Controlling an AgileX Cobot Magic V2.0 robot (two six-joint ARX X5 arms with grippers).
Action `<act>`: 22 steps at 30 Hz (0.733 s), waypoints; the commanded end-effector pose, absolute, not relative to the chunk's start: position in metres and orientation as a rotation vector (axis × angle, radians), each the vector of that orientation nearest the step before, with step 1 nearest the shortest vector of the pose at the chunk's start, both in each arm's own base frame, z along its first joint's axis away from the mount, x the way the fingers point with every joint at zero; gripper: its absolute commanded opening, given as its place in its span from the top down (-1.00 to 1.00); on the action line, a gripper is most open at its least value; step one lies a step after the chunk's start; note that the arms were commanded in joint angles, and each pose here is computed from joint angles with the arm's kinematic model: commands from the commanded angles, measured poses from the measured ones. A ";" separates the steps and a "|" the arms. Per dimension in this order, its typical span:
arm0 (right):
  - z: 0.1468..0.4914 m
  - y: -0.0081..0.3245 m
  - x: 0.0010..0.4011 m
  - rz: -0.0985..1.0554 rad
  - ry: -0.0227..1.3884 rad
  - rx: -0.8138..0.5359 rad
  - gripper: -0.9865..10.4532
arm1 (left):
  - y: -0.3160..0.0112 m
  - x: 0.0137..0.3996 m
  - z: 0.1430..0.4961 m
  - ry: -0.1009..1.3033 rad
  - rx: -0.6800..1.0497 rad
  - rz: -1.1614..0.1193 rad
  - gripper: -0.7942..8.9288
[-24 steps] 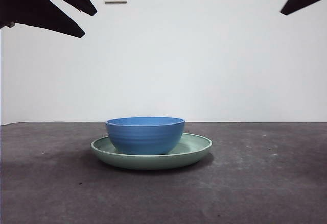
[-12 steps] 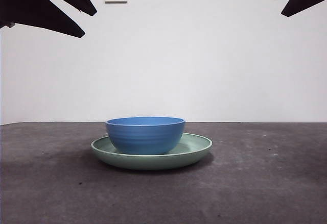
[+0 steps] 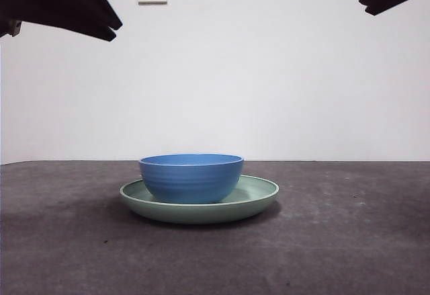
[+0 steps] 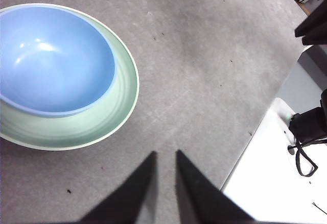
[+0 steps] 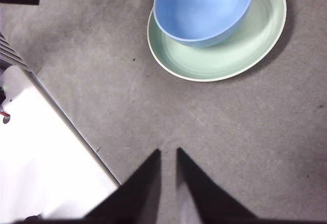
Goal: Pick up the blue bowl, put it on the green plate, put it on desk
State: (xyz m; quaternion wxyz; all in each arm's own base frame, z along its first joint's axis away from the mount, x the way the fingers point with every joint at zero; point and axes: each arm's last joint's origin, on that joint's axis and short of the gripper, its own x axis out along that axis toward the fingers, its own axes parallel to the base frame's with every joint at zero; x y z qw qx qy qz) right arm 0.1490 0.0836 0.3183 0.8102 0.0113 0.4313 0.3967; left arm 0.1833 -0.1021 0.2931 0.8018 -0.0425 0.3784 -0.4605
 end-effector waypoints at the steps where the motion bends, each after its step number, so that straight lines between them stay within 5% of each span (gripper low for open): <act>1: 0.320 0.086 0.151 0.864 0.908 0.011 0.81 | -0.104 0.184 0.296 0.792 -0.079 -1.004 0.82; 22: 0.320 0.086 0.151 0.865 0.902 0.012 0.81 | -0.104 0.185 0.297 0.786 -0.079 -1.005 0.82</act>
